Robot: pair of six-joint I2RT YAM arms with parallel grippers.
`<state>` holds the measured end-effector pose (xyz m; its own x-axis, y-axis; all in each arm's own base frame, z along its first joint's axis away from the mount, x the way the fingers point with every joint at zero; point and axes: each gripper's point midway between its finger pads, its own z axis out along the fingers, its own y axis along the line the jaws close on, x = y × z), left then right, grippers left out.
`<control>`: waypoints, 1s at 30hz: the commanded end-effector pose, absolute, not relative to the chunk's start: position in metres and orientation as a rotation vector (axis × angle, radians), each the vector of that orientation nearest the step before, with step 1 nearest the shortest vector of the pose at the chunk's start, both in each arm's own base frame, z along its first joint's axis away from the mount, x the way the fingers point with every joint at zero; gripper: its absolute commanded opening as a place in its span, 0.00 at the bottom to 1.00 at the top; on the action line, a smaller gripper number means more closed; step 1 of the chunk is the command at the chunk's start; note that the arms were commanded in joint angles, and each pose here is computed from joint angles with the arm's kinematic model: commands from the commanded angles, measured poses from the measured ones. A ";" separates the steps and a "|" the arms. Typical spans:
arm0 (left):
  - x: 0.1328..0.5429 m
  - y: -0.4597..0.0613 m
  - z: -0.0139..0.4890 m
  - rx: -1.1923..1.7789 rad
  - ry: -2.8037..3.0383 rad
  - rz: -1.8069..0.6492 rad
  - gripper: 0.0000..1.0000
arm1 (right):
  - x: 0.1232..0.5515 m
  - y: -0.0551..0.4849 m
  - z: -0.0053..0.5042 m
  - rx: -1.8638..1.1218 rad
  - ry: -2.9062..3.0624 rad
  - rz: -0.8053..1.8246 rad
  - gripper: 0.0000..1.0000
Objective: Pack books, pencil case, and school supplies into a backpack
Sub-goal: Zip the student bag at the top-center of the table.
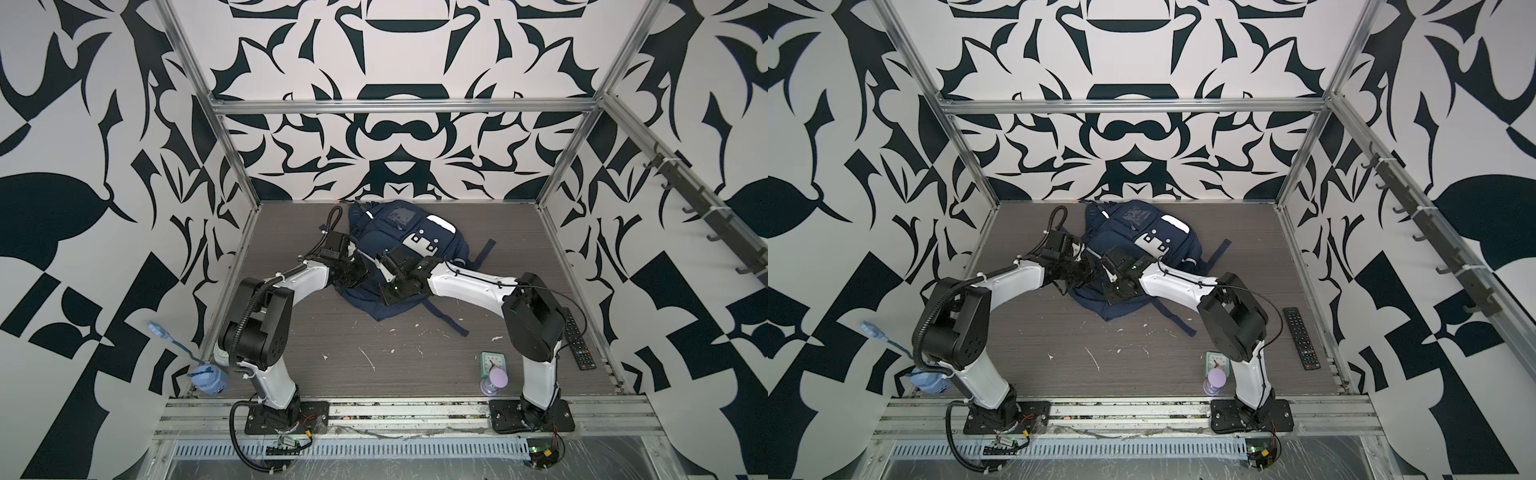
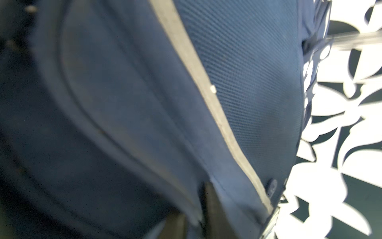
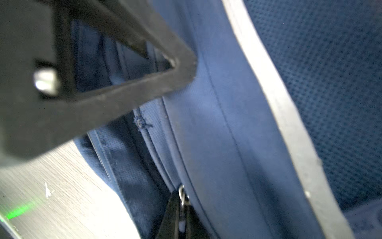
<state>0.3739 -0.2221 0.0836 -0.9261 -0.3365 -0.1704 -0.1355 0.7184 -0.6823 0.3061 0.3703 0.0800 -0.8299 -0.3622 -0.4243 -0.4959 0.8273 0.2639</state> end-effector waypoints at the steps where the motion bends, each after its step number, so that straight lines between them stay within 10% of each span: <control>1: 0.385 -0.227 0.090 -0.315 2.618 -1.020 0.05 | 0.299 0.379 0.121 -0.649 2.561 0.619 0.00; 17: 0.397 -0.187 0.092 -0.426 2.577 -0.968 0.03 | 0.291 0.281 0.097 -0.539 2.661 0.439 0.00; 30: 0.390 -0.195 0.088 -0.440 2.586 -0.997 0.03 | 0.367 0.250 0.088 -0.323 2.661 0.466 0.00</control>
<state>0.3868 -0.2121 0.0945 -0.9192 -0.3563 -0.1678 -0.1290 0.6750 -0.7265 0.3364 0.2670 0.0837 -0.8876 -0.2055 -0.4122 -0.3532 0.8781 0.3228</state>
